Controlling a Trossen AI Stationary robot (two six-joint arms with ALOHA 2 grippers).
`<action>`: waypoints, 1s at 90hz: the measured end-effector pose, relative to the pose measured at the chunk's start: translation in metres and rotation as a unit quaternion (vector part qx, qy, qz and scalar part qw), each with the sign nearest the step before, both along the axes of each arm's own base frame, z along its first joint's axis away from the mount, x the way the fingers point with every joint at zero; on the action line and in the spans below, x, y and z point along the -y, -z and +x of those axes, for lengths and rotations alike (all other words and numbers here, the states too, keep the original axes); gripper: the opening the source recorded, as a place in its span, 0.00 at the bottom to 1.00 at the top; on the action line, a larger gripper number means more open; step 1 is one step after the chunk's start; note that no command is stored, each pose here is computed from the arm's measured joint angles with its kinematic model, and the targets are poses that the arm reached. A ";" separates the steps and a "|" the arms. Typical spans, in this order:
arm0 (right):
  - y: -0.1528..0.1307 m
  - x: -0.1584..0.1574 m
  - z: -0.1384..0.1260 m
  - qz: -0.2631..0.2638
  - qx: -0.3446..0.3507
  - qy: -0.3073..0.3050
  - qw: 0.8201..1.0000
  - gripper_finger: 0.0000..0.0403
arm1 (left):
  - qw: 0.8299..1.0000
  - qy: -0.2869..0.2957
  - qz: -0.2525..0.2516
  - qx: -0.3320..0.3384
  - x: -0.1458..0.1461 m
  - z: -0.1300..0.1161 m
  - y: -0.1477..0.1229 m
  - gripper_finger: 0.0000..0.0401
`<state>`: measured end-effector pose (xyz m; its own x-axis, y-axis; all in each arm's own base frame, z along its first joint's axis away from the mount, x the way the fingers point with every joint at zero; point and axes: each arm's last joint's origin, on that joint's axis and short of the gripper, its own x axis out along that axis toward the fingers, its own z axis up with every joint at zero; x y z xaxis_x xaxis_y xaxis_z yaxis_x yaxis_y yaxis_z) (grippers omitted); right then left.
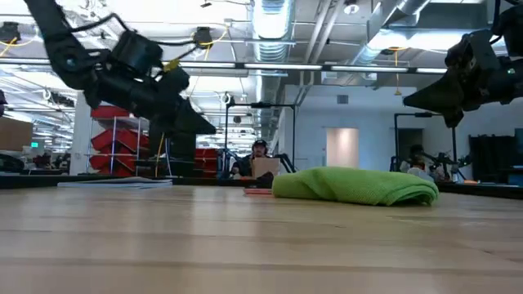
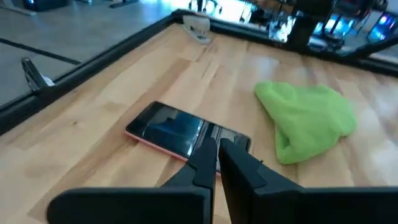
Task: Apply microfiber cloth
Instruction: Spray the front of the black cellphone with the white spray bottle
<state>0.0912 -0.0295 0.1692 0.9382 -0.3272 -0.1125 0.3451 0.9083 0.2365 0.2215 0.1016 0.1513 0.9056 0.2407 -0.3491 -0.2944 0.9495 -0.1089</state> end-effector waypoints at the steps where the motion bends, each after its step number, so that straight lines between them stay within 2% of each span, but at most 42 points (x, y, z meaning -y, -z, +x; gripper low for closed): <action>1: 0.000 0.000 0.000 -0.003 0.001 0.000 1.000 0.00 | 1.000 0.000 0.001 -0.002 -0.001 0.001 0.000 0.00; 20: -0.009 0.002 0.004 0.000 0.047 0.006 0.999 0.00 | 1.000 0.002 -0.012 -0.021 -0.013 0.026 0.009 0.00; 38: -0.034 0.005 0.020 0.013 0.004 -0.001 1.000 0.00 | 0.999 0.029 -0.019 -0.019 -0.019 0.042 0.010 0.00; 51: -0.056 0.011 0.050 0.005 -0.053 -0.013 0.998 0.00 | 1.000 0.019 -0.016 -0.014 -0.025 0.042 0.008 0.00; 58: -0.062 0.018 0.073 0.022 -0.094 0.009 0.995 0.00 | 1.000 0.011 -0.018 -0.016 -0.030 0.039 0.008 0.00; 64: -0.056 0.025 0.092 0.044 -0.142 0.034 0.988 0.00 | 0.999 0.004 -0.024 -0.027 -0.033 0.037 0.011 0.00; 74: -0.039 0.035 0.121 0.074 -0.201 0.043 0.976 0.00 | 0.998 -0.004 -0.044 -0.052 -0.034 0.033 0.016 0.00; 82: -0.028 0.042 0.140 0.095 -0.203 0.038 0.974 0.00 | 0.996 -0.014 -0.072 -0.055 -0.033 0.033 0.017 0.00; 90: -0.022 0.050 0.154 0.100 -0.172 0.026 0.980 0.00 | 0.994 -0.019 -0.092 -0.062 -0.031 0.032 0.019 0.00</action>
<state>0.2450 -0.0797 0.1917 0.8164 -0.3124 -0.4857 0.4801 0.8346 0.2702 0.2537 0.1327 0.1318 0.8446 0.1954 -0.4984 -0.3511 0.9050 -0.2401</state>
